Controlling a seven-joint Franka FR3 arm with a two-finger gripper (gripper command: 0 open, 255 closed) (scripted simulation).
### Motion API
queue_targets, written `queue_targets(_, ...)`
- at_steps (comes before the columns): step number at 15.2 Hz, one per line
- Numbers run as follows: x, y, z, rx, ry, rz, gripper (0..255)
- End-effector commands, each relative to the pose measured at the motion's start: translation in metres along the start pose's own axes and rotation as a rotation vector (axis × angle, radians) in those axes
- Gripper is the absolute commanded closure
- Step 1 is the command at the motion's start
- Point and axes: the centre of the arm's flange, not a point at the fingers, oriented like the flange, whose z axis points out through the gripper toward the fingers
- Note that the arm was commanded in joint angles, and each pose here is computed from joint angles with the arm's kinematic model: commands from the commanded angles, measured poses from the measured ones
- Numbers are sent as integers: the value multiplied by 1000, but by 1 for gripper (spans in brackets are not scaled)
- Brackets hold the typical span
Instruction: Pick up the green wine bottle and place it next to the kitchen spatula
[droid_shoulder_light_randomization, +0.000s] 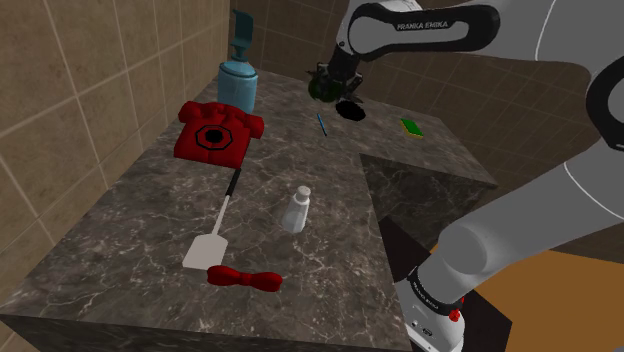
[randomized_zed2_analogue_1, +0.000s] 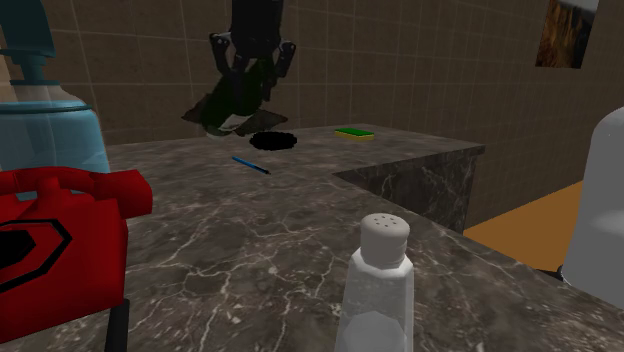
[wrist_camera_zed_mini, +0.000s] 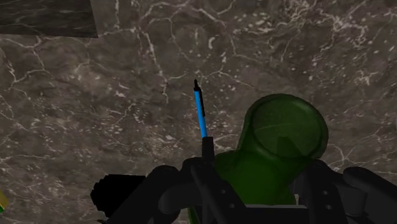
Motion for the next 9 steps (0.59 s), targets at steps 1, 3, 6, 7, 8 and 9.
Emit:
queue_targets(1,3,0,-10,1,1,0,255)
queue_targets(3,6,0,-20,1,1,0,255)
queue_targets(6,-14,-15,-29,1,1,0,255)
queue_targets(7,-24,-23,-32,1,1,0,255)
queue_targets(8,-34,-31,-36,1,1,0,255)
queue_targets(9,-44,-39,-39,1,1,0,255)
